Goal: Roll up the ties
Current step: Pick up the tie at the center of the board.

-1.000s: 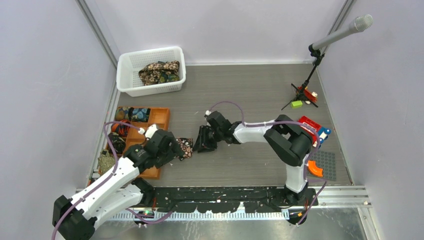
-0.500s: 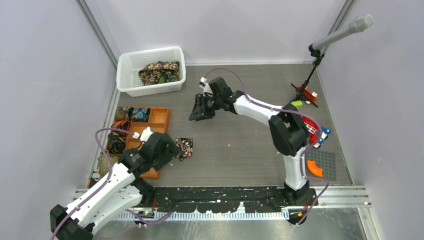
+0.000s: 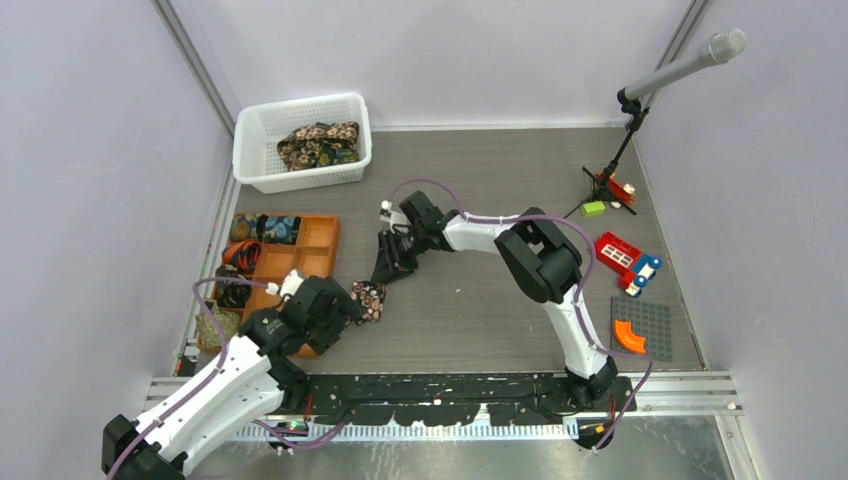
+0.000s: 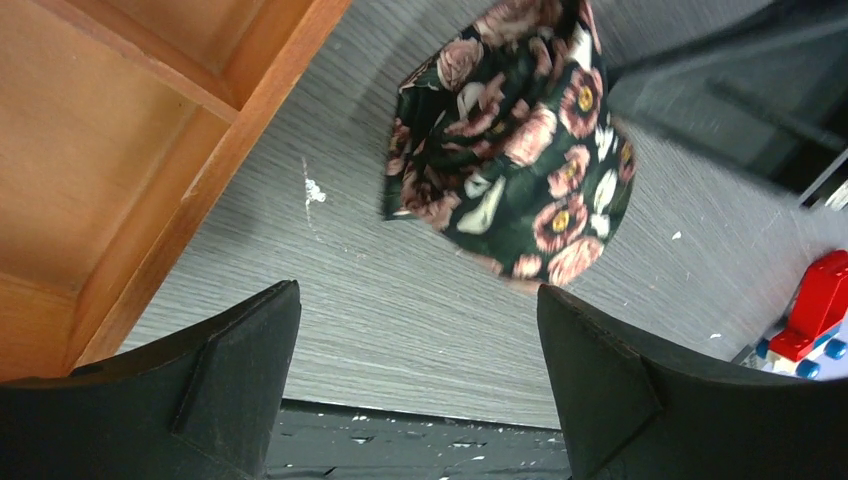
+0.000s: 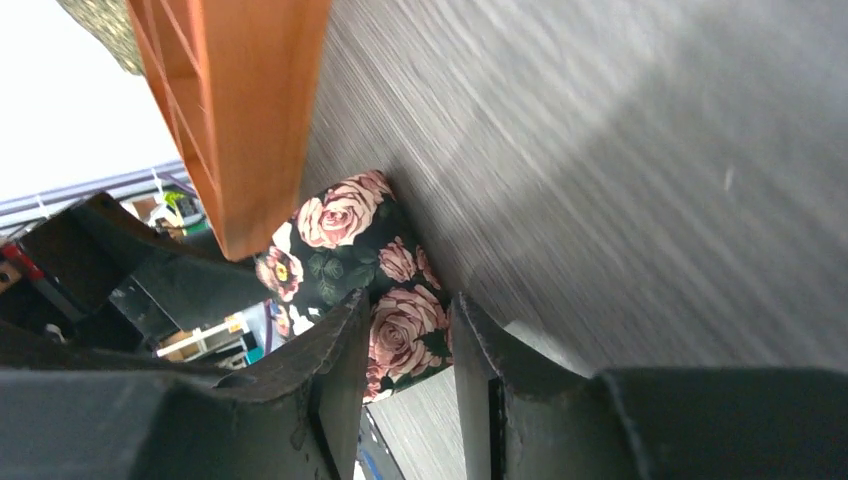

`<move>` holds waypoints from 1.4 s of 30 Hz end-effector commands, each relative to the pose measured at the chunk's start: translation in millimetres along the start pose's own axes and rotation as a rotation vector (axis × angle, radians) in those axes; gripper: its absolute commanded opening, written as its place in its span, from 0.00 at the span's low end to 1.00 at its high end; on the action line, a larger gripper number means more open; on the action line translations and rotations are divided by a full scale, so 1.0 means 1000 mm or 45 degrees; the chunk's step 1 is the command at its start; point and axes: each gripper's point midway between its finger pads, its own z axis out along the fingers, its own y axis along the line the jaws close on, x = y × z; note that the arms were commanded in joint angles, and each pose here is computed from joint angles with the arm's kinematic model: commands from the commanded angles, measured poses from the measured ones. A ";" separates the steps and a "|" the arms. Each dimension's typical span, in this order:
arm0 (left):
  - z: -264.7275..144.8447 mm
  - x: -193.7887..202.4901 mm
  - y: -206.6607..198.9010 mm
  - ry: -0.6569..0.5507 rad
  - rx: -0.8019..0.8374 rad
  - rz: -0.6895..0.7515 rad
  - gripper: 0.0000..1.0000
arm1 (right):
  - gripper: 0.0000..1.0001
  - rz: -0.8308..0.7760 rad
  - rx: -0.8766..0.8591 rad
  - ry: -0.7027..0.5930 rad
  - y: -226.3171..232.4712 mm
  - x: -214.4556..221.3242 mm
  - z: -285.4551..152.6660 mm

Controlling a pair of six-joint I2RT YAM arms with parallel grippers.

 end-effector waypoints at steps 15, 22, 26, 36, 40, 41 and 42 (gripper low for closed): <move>0.003 -0.015 0.008 -0.118 -0.024 -0.216 0.93 | 0.38 0.210 0.089 -0.279 0.011 0.031 -0.034; 0.010 -0.027 0.008 -0.211 -0.017 -0.327 0.89 | 0.51 0.039 0.232 -0.348 0.008 -0.010 -0.050; 0.015 -0.029 0.002 -0.228 -0.008 -0.353 0.88 | 0.48 -0.025 0.176 -0.267 0.010 -0.022 -0.036; -0.022 -0.087 -0.017 -0.474 -0.200 0.047 0.79 | 0.41 0.168 0.504 -0.332 -0.041 0.020 -0.057; -0.009 -0.088 -0.029 -0.333 -0.273 0.254 0.75 | 0.41 0.251 0.546 -0.425 -0.042 0.044 -0.062; -0.004 -0.085 -0.030 -0.272 -0.285 0.299 0.74 | 0.42 0.238 0.548 -0.423 -0.038 0.050 -0.058; 0.001 -0.082 -0.027 -0.220 -0.326 0.325 0.74 | 0.44 0.221 0.543 -0.412 -0.034 0.053 -0.054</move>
